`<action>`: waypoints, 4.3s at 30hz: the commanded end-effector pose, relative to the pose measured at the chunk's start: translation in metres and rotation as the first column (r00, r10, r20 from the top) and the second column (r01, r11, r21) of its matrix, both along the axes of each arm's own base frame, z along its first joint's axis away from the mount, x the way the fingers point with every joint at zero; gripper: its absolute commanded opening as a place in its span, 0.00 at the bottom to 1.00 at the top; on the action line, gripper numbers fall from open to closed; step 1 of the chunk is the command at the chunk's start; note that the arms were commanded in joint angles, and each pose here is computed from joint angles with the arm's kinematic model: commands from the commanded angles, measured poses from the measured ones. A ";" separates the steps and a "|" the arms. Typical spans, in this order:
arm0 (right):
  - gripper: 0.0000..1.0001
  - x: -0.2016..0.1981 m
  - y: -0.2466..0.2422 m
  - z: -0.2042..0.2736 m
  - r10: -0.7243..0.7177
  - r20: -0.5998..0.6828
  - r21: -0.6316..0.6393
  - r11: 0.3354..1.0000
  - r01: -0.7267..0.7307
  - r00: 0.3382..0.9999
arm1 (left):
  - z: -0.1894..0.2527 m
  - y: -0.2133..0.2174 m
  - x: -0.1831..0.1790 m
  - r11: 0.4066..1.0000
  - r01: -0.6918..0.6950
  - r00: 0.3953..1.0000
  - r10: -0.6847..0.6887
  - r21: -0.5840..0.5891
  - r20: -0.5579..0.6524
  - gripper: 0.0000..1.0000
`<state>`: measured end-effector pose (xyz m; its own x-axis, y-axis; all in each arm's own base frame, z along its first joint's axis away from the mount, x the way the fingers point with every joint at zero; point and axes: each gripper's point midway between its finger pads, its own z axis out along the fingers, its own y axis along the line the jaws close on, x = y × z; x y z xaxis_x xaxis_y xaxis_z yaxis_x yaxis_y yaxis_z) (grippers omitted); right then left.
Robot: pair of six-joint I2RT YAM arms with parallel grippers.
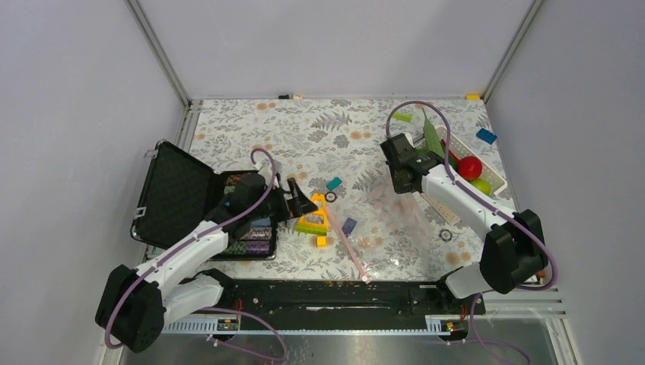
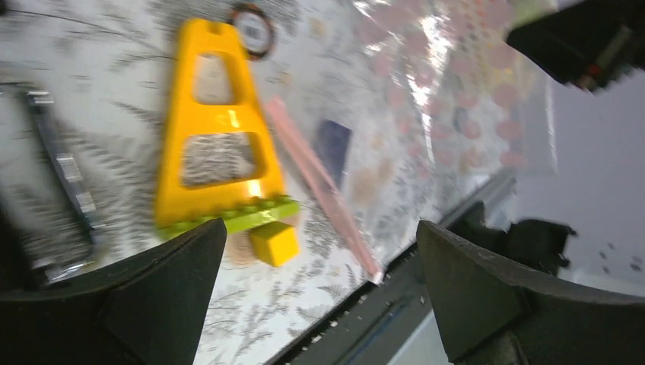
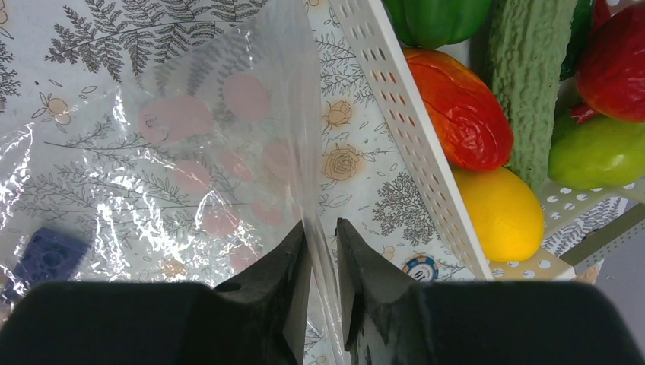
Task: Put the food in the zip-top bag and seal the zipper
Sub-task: Open the zipper of the food storage bag at the center of the board.
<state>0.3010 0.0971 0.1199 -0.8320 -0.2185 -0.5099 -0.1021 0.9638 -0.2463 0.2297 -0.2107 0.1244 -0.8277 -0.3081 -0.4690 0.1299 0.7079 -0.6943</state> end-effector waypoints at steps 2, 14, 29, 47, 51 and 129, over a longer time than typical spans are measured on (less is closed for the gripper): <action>0.26 0.002 -0.005 -0.004 -0.070 0.036 0.009 0.998 0.070 0.997 | 0.026 -0.059 -0.013 0.969 0.172 0.984 -0.160 -0.180 0.078 0.99; 0.26 -0.010 -0.011 -0.017 -0.154 0.031 0.072 0.986 0.152 0.988 | -0.011 -0.114 -0.022 0.955 0.235 0.968 -0.246 -0.183 -0.042 0.92; 0.27 -0.015 -0.015 -0.014 -0.167 0.044 0.089 0.983 0.163 0.985 | -0.048 -0.144 -0.023 0.950 0.271 0.947 -0.292 -0.153 -0.136 0.65; 0.27 -0.018 -0.013 -0.017 -0.160 0.029 0.102 0.983 0.156 0.987 | -0.045 -0.160 -0.021 0.937 0.306 0.933 -0.331 -0.171 -0.143 0.44; 0.28 -0.020 -0.011 -0.016 -0.155 0.029 0.117 0.982 0.150 0.988 | -0.052 -0.168 -0.020 0.937 0.309 0.929 -0.334 -0.164 -0.157 0.41; 0.00 0.004 0.213 0.118 0.151 0.593 0.490 0.711 -0.503 0.791 | 0.186 -0.075 0.048 0.982 -0.180 0.933 0.190 -0.058 0.307 0.73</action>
<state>0.2994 0.3089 0.2039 -0.4132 -0.0388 -0.9098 -0.5076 0.8393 0.1947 0.2810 -0.2700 0.2653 -0.5959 -0.4819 -0.6424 0.0574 0.7723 -0.6326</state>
